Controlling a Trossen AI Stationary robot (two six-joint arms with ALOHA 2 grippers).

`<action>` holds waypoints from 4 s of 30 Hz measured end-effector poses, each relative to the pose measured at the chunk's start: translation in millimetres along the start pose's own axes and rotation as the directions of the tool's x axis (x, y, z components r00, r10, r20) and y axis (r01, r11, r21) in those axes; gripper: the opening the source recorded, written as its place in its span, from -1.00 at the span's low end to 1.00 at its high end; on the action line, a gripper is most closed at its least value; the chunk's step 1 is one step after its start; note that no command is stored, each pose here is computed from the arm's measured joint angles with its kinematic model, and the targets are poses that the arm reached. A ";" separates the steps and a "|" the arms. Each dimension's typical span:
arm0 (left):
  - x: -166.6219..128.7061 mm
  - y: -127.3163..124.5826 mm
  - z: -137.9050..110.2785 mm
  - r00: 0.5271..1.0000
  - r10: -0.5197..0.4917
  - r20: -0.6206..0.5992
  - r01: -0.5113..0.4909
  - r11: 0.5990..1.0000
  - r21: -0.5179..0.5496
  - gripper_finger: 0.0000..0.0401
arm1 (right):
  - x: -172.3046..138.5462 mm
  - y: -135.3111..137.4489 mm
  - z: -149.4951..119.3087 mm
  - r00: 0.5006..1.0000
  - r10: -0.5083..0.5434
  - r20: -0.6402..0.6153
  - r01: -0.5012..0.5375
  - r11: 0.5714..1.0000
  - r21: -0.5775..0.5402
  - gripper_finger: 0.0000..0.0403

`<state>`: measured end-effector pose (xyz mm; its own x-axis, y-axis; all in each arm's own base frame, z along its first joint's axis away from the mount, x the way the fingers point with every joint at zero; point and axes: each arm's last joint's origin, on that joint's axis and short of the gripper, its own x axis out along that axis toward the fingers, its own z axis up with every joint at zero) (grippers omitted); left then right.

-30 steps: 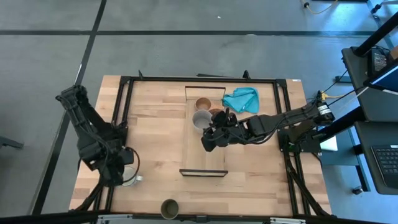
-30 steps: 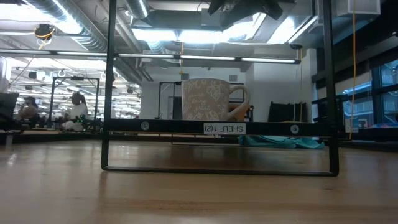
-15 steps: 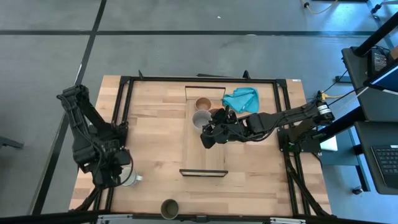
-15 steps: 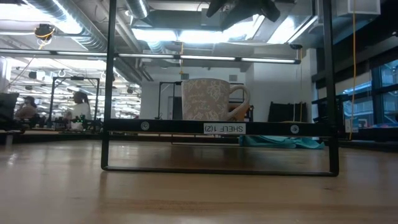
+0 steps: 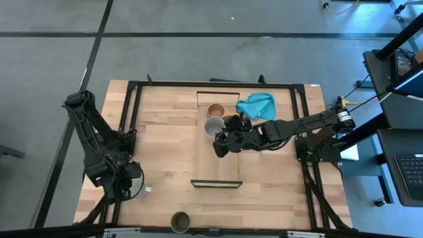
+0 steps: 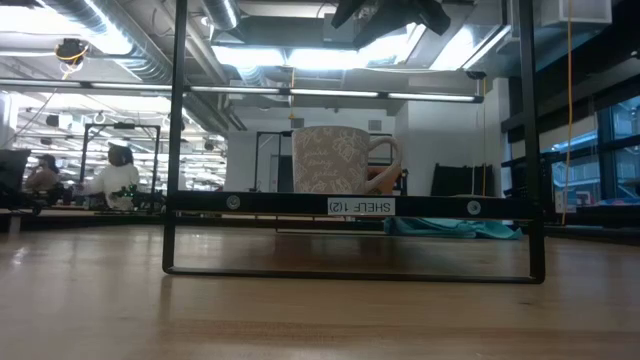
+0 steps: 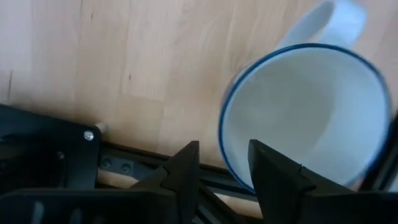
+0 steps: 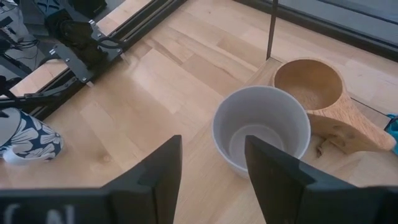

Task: Stack small to large cups/mugs on shelf
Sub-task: Put the blue mug on the shelf

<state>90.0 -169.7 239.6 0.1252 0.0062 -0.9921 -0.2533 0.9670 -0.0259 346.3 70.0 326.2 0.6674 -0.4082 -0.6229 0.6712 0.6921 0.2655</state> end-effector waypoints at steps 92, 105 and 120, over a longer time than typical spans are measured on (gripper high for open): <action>-73.6 100.6 120.6 0.962 -0.013 0.272 0.114 0.927 -0.358 -0.93 | -90.7 -24.8 19.5 0.960 -0.045 0.277 0.025 0.997 0.076 -0.12; -92.0 108.5 203.3 0.956 0.014 0.294 0.083 0.946 -0.314 -0.93 | -119.1 -56.1 10.4 0.943 -0.173 0.285 0.119 0.973 0.198 -0.12; -74.8 92.1 261.6 0.961 -0.045 0.271 0.108 0.969 -0.222 -0.93 | -151.0 -73.3 -2.2 0.911 -0.184 0.370 0.133 0.978 0.159 -0.12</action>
<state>308.3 -14.5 343.5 0.3921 0.0312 -0.9194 -0.4450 0.8811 -0.1599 195.7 82.2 399.2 0.6039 -0.7190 -0.3440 0.7965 0.5283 0.2940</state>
